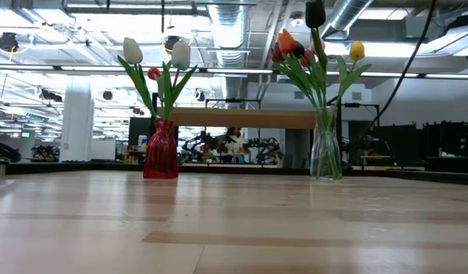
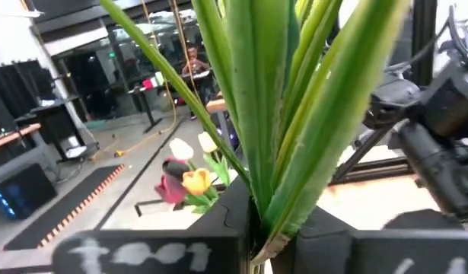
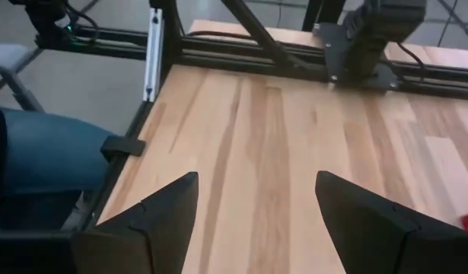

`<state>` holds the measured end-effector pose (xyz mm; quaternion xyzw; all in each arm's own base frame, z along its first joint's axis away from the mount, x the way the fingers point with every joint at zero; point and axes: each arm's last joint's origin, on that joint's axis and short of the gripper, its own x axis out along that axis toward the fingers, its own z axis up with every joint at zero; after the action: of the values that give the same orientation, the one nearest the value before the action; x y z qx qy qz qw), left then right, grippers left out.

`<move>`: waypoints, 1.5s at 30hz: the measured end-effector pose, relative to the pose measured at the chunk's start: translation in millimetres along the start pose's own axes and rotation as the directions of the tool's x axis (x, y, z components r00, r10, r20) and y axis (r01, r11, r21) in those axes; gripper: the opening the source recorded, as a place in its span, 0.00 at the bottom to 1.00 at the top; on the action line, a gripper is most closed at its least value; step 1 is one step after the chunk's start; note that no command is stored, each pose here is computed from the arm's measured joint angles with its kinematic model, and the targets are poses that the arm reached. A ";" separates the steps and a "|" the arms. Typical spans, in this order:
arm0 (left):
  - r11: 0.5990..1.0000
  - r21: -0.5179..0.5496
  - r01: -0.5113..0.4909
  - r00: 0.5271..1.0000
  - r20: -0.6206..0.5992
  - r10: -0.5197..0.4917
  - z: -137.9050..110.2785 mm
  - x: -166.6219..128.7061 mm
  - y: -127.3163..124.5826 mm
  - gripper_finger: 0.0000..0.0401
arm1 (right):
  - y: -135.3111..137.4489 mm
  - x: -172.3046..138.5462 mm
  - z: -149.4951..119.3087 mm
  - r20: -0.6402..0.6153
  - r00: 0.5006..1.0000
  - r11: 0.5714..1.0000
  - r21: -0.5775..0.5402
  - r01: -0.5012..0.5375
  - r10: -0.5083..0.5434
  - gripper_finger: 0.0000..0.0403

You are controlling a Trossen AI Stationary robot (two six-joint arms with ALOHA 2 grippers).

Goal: Pick and place flowers into a vace then onto a shelf
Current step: Put the purple flowers into the red vase

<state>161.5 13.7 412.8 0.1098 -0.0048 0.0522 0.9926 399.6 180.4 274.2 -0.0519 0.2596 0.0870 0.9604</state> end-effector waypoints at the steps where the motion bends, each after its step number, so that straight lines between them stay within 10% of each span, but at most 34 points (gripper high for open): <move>1: 1.000 -0.009 -0.002 1.000 0.005 0.002 -4.6 1.3 3.0 0.00 | 1.5 1.8 -3.1 0.018 1.000 1.000 0.005 -0.004 0.003 0.64; 14: 0.995 -0.075 0.064 0.995 0.079 -0.058 -42.3 -13.4 20.5 0.00 | 34.0 9.6 -57.7 0.232 0.970 0.995 0.051 -0.082 0.068 0.64; 20: 0.992 -0.080 0.093 0.995 0.054 -0.088 -58.1 -8.9 20.1 0.00 | 77.6 -8.3 -82.8 0.222 0.967 0.992 0.028 0.123 -0.126 0.64; 30: 0.980 -0.107 0.169 0.985 0.062 -0.163 -82.6 -5.8 23.9 0.00 | 98.3 -33.5 -119.3 0.260 0.761 0.799 0.299 0.522 -0.595 0.64; 45: 0.981 -0.076 0.180 0.983 0.037 -0.178 -89.6 -1.9 34.7 0.00 | 74.1 -24.2 -149.7 0.065 0.778 0.736 0.384 0.558 -0.625 0.64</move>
<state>155.8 66.7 332.9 0.0713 -0.0121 -0.0393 0.9966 291.4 227.9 153.7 0.0446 0.1477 -0.2663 0.9515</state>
